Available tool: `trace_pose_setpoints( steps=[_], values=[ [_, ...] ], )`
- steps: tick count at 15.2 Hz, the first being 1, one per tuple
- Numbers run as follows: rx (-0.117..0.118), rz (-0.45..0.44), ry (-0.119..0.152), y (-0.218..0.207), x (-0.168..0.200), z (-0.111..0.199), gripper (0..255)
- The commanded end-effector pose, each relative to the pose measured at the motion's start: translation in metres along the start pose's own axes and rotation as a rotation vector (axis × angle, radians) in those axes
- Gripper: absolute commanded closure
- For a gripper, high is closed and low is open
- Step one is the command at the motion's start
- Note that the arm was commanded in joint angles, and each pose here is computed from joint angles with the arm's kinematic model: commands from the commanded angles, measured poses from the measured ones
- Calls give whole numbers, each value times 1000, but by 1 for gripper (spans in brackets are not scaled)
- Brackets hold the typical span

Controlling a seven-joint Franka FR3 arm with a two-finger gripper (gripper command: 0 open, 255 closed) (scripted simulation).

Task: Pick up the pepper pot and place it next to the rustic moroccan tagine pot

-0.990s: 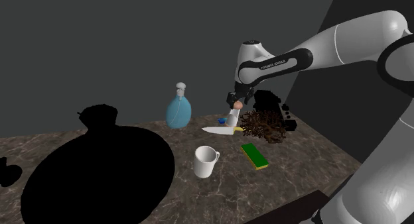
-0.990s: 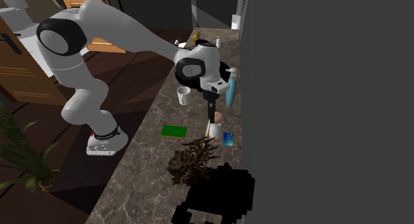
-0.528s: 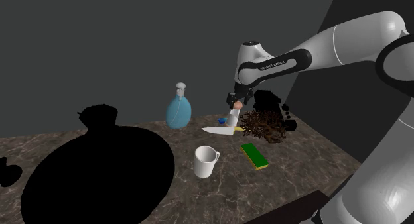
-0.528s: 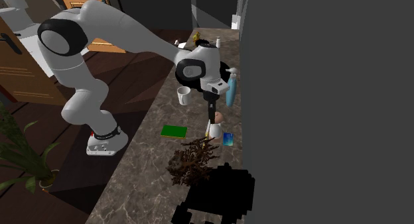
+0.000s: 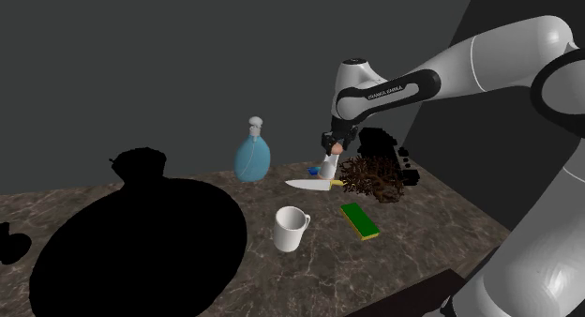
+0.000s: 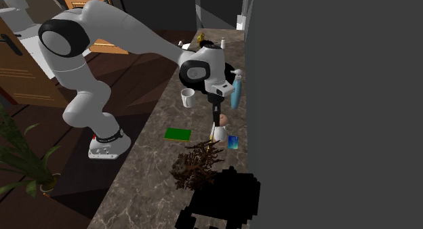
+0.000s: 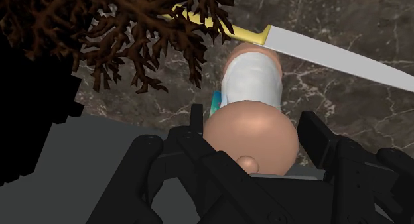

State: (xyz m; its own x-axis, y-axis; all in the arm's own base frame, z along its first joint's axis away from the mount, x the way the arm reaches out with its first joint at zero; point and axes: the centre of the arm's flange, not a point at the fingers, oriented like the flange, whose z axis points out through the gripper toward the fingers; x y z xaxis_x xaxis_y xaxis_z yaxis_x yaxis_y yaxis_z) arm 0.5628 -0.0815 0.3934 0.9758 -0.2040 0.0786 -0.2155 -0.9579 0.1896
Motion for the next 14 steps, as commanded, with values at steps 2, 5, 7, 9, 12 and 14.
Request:
trace_pose_setpoints(
  steps=[2,5,7,9,12,14],
  values=[
    [0,0,0,0,0,0,255],
    [0,0,0,3,1,-15,255],
    [0,0,0,5,2,-26,255],
    [0,0,0,7,3,-36,255],
    [0,0,0,10,4,-52,255],
    [0,0,0,12,5,-62,255]
  ],
)
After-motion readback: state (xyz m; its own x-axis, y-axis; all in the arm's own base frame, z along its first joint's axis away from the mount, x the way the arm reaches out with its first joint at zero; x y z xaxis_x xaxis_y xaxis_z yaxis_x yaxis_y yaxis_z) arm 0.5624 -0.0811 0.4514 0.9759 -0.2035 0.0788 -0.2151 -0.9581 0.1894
